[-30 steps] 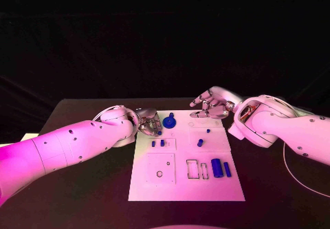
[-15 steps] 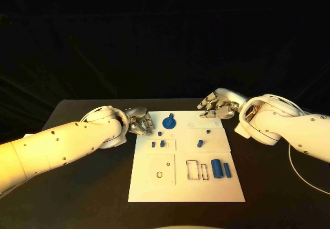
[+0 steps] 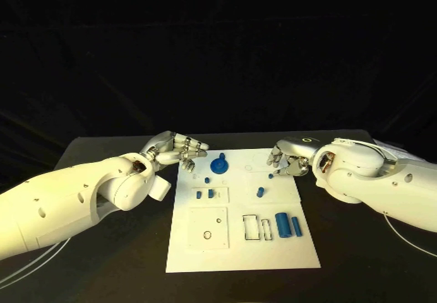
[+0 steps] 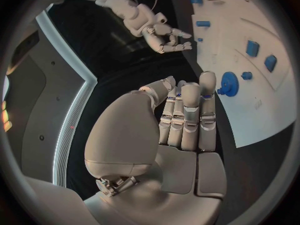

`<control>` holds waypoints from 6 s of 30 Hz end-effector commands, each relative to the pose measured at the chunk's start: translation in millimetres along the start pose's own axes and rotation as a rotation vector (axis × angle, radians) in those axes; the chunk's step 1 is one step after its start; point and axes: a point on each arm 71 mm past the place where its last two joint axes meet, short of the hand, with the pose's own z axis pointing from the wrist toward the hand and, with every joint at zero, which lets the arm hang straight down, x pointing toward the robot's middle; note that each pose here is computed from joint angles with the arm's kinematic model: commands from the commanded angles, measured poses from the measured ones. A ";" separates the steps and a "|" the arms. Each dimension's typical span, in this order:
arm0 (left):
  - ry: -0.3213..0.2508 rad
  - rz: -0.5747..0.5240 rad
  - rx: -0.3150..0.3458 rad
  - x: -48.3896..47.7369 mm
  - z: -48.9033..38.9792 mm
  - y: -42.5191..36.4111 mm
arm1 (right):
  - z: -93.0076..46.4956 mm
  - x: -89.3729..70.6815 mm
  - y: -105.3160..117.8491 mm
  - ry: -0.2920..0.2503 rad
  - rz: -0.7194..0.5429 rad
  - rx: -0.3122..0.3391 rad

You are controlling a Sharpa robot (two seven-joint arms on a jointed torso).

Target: Assemble the parts on the task board

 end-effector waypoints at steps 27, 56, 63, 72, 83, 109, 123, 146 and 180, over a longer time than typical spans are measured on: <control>-0.126 -0.357 0.047 -10.6 -13.0 0.7 | 14.7 27.6 11.0 0.085 -0.198 -0.015; -0.137 -0.353 0.036 -15.9 -13.4 3.0 | 12.7 27.2 12.9 0.014 -0.126 -0.014; -0.140 -0.352 0.033 -16.6 -12.5 3.7 | 6.1 10.2 11.4 -0.033 -0.093 -0.004; -0.142 -0.352 0.030 -17.8 -11.7 4.7 | -1.3 -4.0 24.0 -0.064 -0.049 -0.037; -0.132 -0.355 0.030 -14.6 -10.4 4.1 | -7.0 1.3 95.1 -0.065 0.024 -0.235; -0.115 -0.361 0.029 -9.0 -11.4 2.1 | 5.1 69.0 153.8 0.095 0.050 -0.367; -0.115 -0.361 0.023 -10.0 -11.6 2.8 | 5.3 72.5 153.6 0.120 0.030 -0.361; -0.111 -0.363 0.018 -10.0 -11.7 3.1 | 9.4 79.4 156.7 0.161 -0.010 -0.357; -0.108 -0.364 0.014 -10.9 -11.8 3.8 | 8.6 82.1 156.8 0.170 -0.030 -0.343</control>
